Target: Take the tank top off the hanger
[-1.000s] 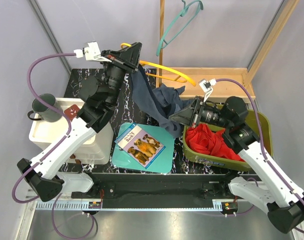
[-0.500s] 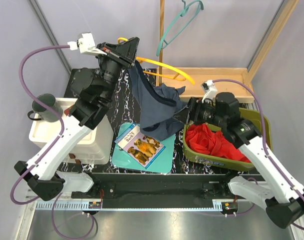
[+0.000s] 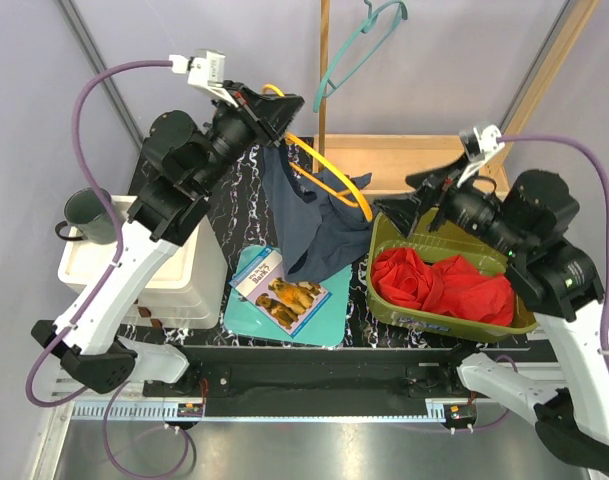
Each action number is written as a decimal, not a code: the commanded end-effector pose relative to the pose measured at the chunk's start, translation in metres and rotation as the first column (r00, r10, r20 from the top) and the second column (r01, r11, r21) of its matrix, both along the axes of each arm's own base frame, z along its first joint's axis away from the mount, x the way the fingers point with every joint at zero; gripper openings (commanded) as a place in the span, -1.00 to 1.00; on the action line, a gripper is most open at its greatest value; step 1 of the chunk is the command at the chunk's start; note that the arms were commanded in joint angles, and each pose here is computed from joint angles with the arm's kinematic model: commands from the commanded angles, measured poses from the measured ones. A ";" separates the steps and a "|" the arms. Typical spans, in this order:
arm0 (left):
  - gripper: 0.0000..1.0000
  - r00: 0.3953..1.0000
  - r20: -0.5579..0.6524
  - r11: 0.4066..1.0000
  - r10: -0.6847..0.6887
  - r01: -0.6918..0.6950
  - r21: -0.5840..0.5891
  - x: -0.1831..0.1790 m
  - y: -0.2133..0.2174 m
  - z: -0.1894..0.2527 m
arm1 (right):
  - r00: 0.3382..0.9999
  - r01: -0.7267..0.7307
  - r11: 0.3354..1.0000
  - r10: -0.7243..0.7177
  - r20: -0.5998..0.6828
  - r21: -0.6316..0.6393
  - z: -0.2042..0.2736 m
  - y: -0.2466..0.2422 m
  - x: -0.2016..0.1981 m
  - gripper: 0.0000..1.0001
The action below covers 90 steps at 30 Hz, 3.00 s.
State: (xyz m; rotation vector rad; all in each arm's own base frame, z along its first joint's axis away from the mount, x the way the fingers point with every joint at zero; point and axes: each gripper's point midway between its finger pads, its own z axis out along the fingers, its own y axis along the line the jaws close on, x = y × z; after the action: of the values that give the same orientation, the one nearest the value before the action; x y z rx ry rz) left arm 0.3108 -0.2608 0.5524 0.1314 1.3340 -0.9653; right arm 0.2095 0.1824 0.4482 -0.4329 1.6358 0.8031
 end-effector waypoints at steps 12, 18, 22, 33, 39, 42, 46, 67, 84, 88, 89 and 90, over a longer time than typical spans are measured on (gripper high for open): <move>-1.00 0.956 0.104 0.961 -0.276 0.272 0.048 -0.050 -0.072 0.027 | 0.899 -0.415 0.910 0.412 -0.146 0.009 -0.013 0.069 -0.008 0.22; -1.00 0.946 0.086 0.950 -0.312 0.308 0.055 -0.061 -0.090 0.019 | 0.897 -0.385 0.921 0.387 -0.214 0.052 -0.023 0.070 -0.004 -0.61; -0.94 0.956 0.081 0.959 -0.281 0.276 0.066 -0.059 -0.087 0.014 | 0.885 -0.384 0.918 0.395 -0.246 0.095 -0.024 0.073 -0.007 -1.00; 0.49 0.991 0.096 0.991 -0.097 0.088 0.096 -0.079 -0.012 -0.013 | 0.900 -0.365 0.919 0.390 -0.194 0.151 -0.003 0.073 -0.006 -1.00; 0.49 0.995 0.019 0.991 -0.093 0.091 0.097 -0.094 0.007 -0.057 | 0.875 -0.396 0.901 0.429 -0.225 0.180 -0.002 0.080 -0.007 -1.00; 0.36 0.990 -0.042 0.982 -0.136 0.141 0.123 -0.091 -0.008 -0.079 | 0.867 -0.410 0.890 0.448 -0.215 0.200 0.006 0.081 -0.011 -1.00; 0.35 0.980 -0.107 0.971 -0.170 0.185 0.153 -0.080 -0.032 -0.099 | 0.860 -0.420 0.882 0.462 -0.215 0.213 0.009 0.081 -0.015 -1.00; -1.00 0.971 -0.195 0.981 -0.139 0.162 0.108 -0.037 -0.037 -0.104 | 0.875 -0.367 0.900 0.420 -0.242 0.236 -0.004 0.071 -0.023 -1.00; -1.00 0.949 -0.064 0.941 -0.308 0.295 -0.165 -0.074 -0.003 -0.047 | 0.892 -0.213 0.960 0.267 -0.365 0.181 -0.065 0.056 -0.012 -1.00; -1.00 0.964 -0.226 0.987 -0.138 0.115 -0.112 -0.040 0.015 -0.074 | 0.871 -0.293 0.932 0.352 -0.343 0.213 -0.052 0.057 -0.034 -1.00; -1.00 0.960 -0.275 0.994 -0.058 0.031 -0.101 -0.026 0.026 -0.081 | 0.851 -0.346 0.910 0.406 -0.333 0.227 -0.047 0.059 -0.046 -1.00; -1.00 0.945 -0.328 0.997 -0.001 -0.024 -0.074 -0.010 0.034 -0.093 | 0.846 -0.374 0.898 0.433 -0.311 0.233 -0.041 0.056 -0.056 -1.00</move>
State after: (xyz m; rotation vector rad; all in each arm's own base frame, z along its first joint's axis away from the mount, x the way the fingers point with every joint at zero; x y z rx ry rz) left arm 0.2646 -0.2555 0.4601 0.0929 1.5311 -1.1944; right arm 0.1921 0.2406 0.3707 -0.4035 1.9653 1.2808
